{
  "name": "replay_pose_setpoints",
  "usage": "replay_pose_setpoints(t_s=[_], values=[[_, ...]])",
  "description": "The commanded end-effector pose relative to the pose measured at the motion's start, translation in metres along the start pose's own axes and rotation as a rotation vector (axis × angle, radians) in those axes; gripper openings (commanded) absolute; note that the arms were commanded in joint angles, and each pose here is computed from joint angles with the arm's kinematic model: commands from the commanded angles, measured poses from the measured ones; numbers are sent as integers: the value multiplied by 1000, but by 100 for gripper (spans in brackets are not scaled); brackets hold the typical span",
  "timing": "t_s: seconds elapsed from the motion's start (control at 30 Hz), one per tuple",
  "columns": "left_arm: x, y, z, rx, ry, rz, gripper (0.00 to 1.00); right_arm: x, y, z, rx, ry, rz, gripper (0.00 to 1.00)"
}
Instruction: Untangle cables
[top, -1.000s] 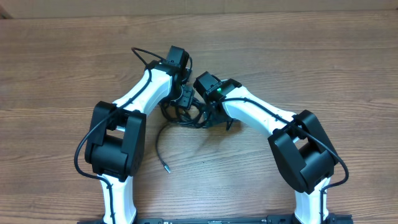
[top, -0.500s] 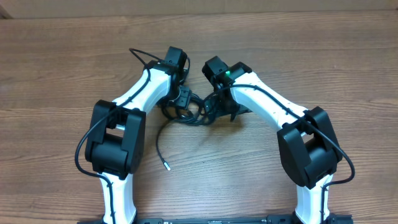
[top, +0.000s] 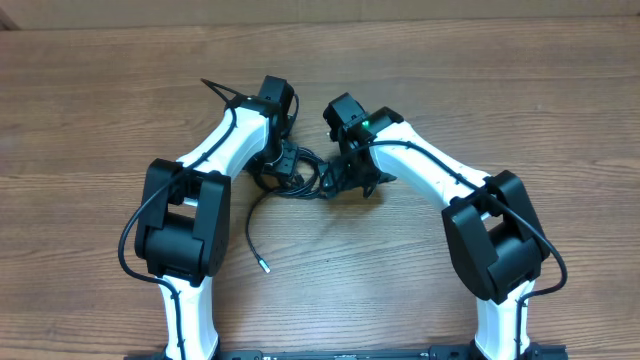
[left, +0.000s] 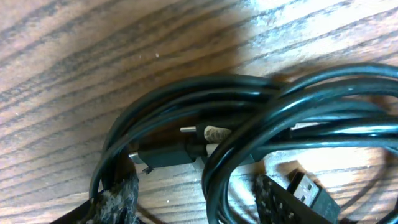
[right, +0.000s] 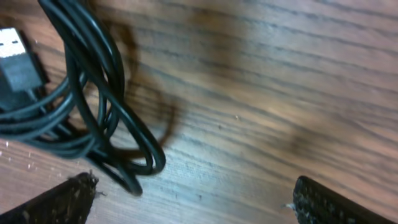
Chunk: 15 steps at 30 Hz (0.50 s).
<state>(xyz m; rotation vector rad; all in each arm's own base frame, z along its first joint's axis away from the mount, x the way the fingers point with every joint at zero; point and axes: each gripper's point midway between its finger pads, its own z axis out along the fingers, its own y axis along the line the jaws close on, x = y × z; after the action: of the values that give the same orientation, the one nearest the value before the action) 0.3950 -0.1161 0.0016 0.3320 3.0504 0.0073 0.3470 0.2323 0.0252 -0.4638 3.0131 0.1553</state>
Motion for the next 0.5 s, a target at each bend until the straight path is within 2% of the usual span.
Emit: replay_pose_setpoints(t_s=[0.0,0.27,0.47], values=[[-6,3,-4,10,-13,-26,62,0,4,8,8,-19,-25,100],[-5,17,-3,9,-7,-87,65,-11,-3,13,170,-107,-48,100],[-4,17,2,9,-8,-84,66,-19,4,14,145,-139,-48,100]])
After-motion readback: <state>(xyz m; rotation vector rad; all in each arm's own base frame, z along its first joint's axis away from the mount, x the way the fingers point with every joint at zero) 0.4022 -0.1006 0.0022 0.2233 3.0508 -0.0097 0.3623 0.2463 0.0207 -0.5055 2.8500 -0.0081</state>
